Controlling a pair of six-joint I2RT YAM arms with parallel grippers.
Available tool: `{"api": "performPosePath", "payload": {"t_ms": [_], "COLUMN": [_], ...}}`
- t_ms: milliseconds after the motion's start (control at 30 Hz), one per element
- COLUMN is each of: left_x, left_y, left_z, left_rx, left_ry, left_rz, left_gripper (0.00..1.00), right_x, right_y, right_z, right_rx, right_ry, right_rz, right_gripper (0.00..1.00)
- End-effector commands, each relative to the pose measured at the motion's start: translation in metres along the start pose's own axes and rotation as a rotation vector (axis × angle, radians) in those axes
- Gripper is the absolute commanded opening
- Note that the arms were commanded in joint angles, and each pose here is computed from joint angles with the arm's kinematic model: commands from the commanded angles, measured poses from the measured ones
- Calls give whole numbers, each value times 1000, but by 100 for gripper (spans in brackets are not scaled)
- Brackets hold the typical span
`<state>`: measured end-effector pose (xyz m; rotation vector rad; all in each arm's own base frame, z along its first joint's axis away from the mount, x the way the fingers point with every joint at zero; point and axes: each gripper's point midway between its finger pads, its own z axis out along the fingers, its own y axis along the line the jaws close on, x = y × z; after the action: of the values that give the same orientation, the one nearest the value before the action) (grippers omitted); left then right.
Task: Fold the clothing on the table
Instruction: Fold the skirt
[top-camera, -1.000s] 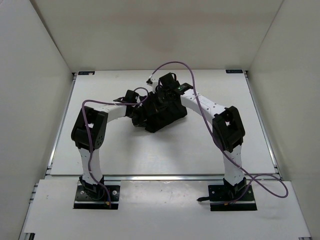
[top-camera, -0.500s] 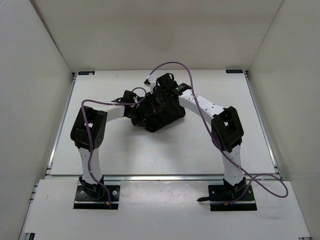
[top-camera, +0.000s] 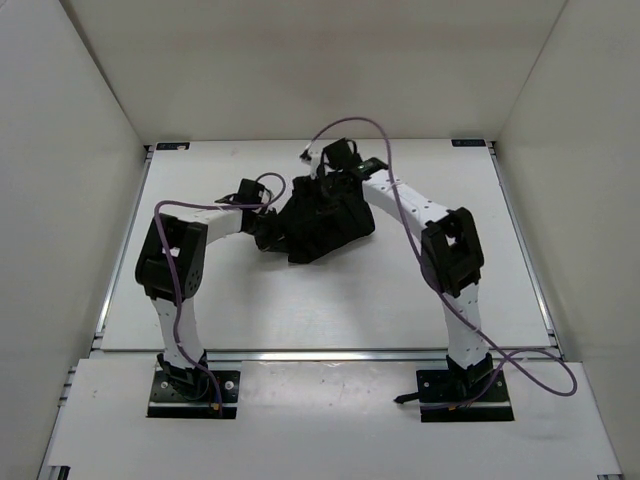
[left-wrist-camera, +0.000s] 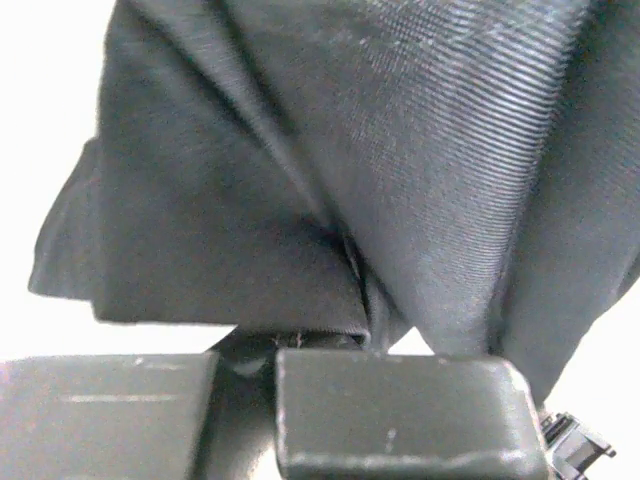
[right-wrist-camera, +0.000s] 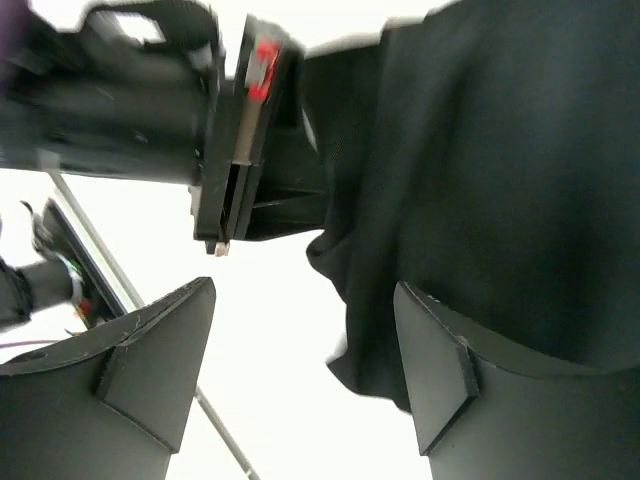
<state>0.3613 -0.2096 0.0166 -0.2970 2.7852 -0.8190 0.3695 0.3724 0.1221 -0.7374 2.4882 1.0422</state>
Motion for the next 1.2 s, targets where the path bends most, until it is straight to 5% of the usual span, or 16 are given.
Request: {"api": "performPosePath", "payload": {"t_ms": [0, 33, 100, 133, 167, 233, 267, 300, 567, 767, 1167], "left_x": [-26, -33, -35, -40, -42, -46, -48, -54, -21, 13, 18], "left_y": [-19, -18, -28, -32, -41, -63, -75, -89, -163, -143, -72], "left_z": [-49, -56, -80, -87, -99, -122, -127, -136, -106, -48, 11], "left_rx": [26, 19, 23, 28, 43, 103, 147, 193, 458, 413, 176], "left_ry": [-125, -146, -176, -199, -227, -289, -314, -361, -395, -247, -245], "left_rz": [62, 73, 110, 130, 158, 206, 225, 236, 364, 378, 312], "left_gripper": [0, 1, 17, 22, 29, 23, 17, 0, 0, 0, 0], "right_x": [-98, -103, -113, -108, -107, -87, -81, -70, -38, -28, 11], "right_y": [22, 17, 0, -19, -25, -59, -67, -78, -77, -75, -119], "right_z": [-119, -130, -164, -167, -171, -169, -164, -158, -119, -97, -28], "right_rx": [20, 42, 114, 153, 154, 156, 153, 149, -37, -224, -231], "right_ry": [-348, -375, -455, -458, -463, -422, -405, -378, -320, -313, -212], "right_rz": [-83, -87, -92, -77, -78, -8, 11, 41, -15, -45, -10], "right_gripper": [69, 69, 65, 52, 28, 0, 0, 0, 0, 0, 0]}}
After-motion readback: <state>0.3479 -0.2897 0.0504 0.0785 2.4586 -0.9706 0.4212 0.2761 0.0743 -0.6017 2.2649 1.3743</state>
